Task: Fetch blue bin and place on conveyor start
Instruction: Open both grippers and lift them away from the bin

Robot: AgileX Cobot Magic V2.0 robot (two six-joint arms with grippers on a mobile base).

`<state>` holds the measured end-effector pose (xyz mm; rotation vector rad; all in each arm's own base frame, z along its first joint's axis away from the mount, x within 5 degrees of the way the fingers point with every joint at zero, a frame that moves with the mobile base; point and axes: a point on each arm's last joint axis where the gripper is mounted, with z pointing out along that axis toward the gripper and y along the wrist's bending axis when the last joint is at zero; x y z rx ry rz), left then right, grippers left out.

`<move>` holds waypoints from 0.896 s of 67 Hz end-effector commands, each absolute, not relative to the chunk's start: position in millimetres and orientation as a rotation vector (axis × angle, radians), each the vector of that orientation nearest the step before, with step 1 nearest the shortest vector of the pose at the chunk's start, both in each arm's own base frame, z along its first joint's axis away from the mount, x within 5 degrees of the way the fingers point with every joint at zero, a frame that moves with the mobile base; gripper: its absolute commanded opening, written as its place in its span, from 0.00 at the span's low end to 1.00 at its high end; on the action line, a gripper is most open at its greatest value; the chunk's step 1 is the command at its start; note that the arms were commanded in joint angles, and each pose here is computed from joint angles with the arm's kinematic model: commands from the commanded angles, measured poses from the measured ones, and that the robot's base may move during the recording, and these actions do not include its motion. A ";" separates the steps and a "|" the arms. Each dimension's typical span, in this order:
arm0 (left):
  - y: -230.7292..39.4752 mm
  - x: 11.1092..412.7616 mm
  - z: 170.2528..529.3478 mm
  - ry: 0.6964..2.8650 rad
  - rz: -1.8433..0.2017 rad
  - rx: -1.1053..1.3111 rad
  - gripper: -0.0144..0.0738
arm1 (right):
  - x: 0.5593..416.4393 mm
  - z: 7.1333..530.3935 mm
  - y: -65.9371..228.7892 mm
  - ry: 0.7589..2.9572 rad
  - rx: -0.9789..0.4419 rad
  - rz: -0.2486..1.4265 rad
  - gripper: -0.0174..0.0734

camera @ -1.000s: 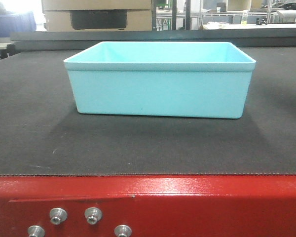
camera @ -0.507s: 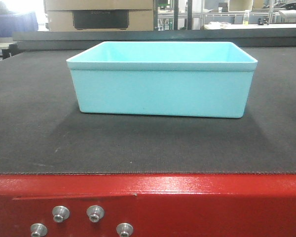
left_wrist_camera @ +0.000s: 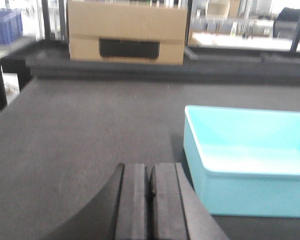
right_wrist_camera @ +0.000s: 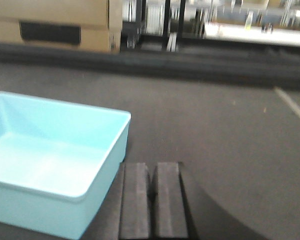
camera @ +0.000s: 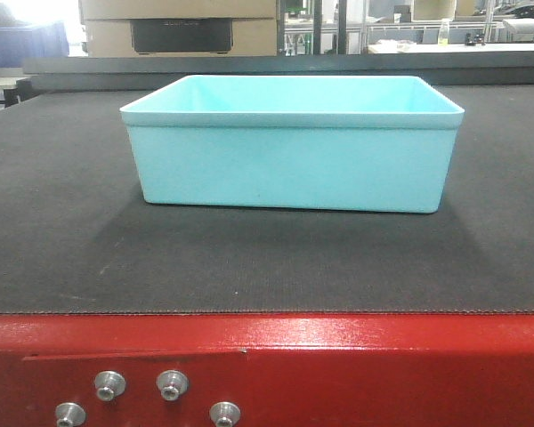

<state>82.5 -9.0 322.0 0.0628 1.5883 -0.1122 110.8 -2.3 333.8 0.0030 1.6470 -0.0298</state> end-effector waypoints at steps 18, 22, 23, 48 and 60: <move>-8.0 74.0 326.7 1.522 -0.115 0.063 0.04 | 102.4 339.6 -2.1 1.585 -0.007 -0.039 0.02; -8.0 74.0 326.8 1.521 -0.115 0.063 0.04 | 102.4 339.6 -2.1 1.585 -0.007 -0.039 0.02; -8.0 74.0 326.8 1.521 -0.115 0.063 0.04 | 102.4 339.6 -2.1 1.585 -0.007 -0.039 0.02; -7.3 73.2 325.1 1.539 -0.107 0.060 0.04 | 102.4 339.6 -2.1 1.585 -0.007 -0.039 0.02; -0.7 61.2 305.8 1.596 0.000 0.034 0.04 | 102.4 339.6 -2.1 1.585 -0.007 -0.039 0.02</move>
